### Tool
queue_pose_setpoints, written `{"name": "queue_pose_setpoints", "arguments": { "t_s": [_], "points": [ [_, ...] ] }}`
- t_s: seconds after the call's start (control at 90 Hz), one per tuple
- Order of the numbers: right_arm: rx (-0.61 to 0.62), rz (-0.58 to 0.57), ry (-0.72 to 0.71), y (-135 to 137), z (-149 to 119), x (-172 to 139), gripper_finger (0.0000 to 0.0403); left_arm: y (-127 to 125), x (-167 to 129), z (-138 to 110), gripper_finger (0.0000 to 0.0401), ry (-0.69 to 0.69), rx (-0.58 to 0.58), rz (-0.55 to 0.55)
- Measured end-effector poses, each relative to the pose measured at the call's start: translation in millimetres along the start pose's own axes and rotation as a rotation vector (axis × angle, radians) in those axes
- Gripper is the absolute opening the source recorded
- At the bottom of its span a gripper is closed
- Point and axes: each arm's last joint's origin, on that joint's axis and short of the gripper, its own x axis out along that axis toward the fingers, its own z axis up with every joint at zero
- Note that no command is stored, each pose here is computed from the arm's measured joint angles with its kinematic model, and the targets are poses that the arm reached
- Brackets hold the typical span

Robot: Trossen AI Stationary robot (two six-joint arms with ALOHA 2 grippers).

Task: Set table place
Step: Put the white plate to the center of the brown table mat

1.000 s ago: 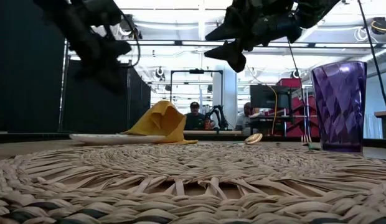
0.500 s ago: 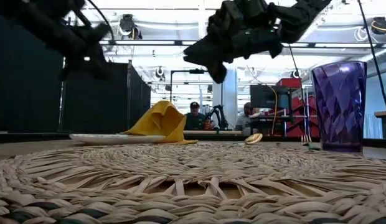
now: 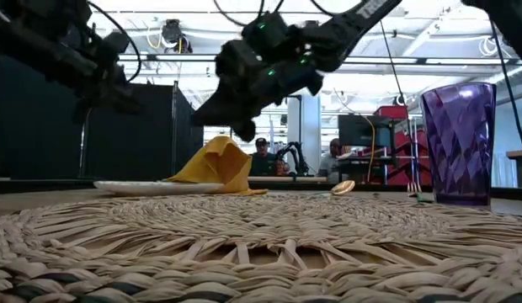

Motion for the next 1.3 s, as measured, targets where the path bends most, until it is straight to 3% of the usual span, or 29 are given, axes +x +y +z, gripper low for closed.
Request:
{"name": "queue_pose_setpoints", "arguments": {
  "t_s": [0.411,0.8,1.3],
  "points": [
    [0.097,-0.104,0.071,-44,-9,-12,0.0000,11,2,-9,0.0063,0.043,-0.004,0.158],
    [0.120,-0.191,0.152,-50,-20,-11,0.0000,16,8,-16,0.0063,0.111,0.003,0.237],
    [0.136,-0.269,0.144,-54,-23,-9,0.0000,17,16,-20,0.0063,0.154,0.018,0.282]
  ]
}}
